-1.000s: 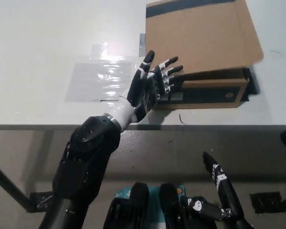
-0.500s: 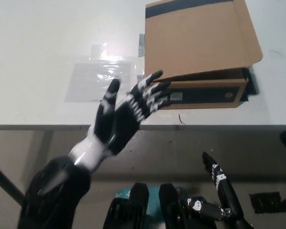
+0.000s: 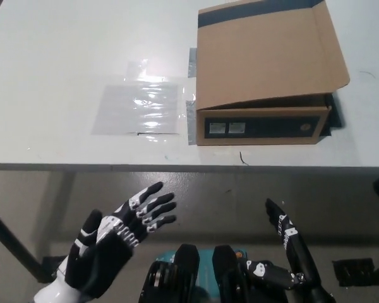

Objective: A small storge box is placed at the center of the table and the robot uses its left hand to push the lid and close it

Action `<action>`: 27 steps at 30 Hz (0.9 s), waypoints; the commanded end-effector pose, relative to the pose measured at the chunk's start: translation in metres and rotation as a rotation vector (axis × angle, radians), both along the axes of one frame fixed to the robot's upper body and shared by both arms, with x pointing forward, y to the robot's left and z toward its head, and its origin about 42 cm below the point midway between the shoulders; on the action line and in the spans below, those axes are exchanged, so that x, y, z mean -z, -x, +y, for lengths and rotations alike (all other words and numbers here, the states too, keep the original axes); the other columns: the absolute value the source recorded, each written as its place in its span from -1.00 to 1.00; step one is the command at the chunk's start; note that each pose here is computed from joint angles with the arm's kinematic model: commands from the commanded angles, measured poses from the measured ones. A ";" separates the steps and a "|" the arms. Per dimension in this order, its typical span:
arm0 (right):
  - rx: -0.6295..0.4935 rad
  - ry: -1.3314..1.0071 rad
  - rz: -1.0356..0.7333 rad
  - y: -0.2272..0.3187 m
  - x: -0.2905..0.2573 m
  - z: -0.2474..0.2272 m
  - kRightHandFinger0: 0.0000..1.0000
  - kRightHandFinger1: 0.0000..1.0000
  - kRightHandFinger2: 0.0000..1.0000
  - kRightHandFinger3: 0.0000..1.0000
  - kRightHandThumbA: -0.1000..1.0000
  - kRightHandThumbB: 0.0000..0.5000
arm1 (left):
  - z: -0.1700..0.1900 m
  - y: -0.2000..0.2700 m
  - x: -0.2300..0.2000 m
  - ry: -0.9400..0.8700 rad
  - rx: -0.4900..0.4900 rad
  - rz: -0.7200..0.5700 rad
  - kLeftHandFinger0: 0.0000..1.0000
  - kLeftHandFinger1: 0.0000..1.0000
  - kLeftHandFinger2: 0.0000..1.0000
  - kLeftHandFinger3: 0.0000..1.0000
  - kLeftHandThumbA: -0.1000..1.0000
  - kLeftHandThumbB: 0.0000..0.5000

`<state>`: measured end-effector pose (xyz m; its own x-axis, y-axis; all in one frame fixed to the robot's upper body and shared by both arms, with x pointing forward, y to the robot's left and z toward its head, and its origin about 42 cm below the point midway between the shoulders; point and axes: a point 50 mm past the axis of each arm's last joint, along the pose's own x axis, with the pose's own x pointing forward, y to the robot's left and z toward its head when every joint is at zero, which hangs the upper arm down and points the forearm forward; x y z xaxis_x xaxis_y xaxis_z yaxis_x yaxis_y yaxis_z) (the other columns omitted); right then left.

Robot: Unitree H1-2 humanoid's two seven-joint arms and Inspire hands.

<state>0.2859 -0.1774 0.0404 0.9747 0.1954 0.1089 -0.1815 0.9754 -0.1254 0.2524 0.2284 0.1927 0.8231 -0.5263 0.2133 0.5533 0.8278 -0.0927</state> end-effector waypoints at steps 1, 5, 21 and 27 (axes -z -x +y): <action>-0.019 -0.025 -0.075 -0.007 -0.012 0.007 1.00 1.00 1.00 1.00 1.00 0.31 | 0.022 -0.010 0.026 -0.170 -0.183 -0.185 1.00 1.00 1.00 1.00 1.00 0.20; -0.010 -0.035 -0.066 -0.004 -0.009 0.005 1.00 1.00 1.00 1.00 1.00 0.34 | 0.037 -0.030 0.055 -0.372 -0.268 -0.199 1.00 1.00 1.00 1.00 1.00 0.14; -0.010 -0.017 -0.092 -0.012 -0.016 0.007 1.00 1.00 1.00 1.00 1.00 0.43 | 0.041 -0.052 0.085 -0.528 -0.303 -0.184 1.00 1.00 1.00 1.00 1.00 0.19; -0.009 -0.016 -0.095 -0.012 -0.017 0.007 1.00 1.00 1.00 1.00 1.00 0.44 | 0.041 -0.052 0.090 -0.492 -0.345 -0.162 1.00 1.00 1.00 1.00 1.00 0.30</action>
<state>0.2878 -0.1767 0.0419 0.9738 0.1968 0.1141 -0.1819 0.9748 -0.1292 0.2992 0.2665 0.0903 0.9451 -0.3250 0.0329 0.2963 0.8952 0.3328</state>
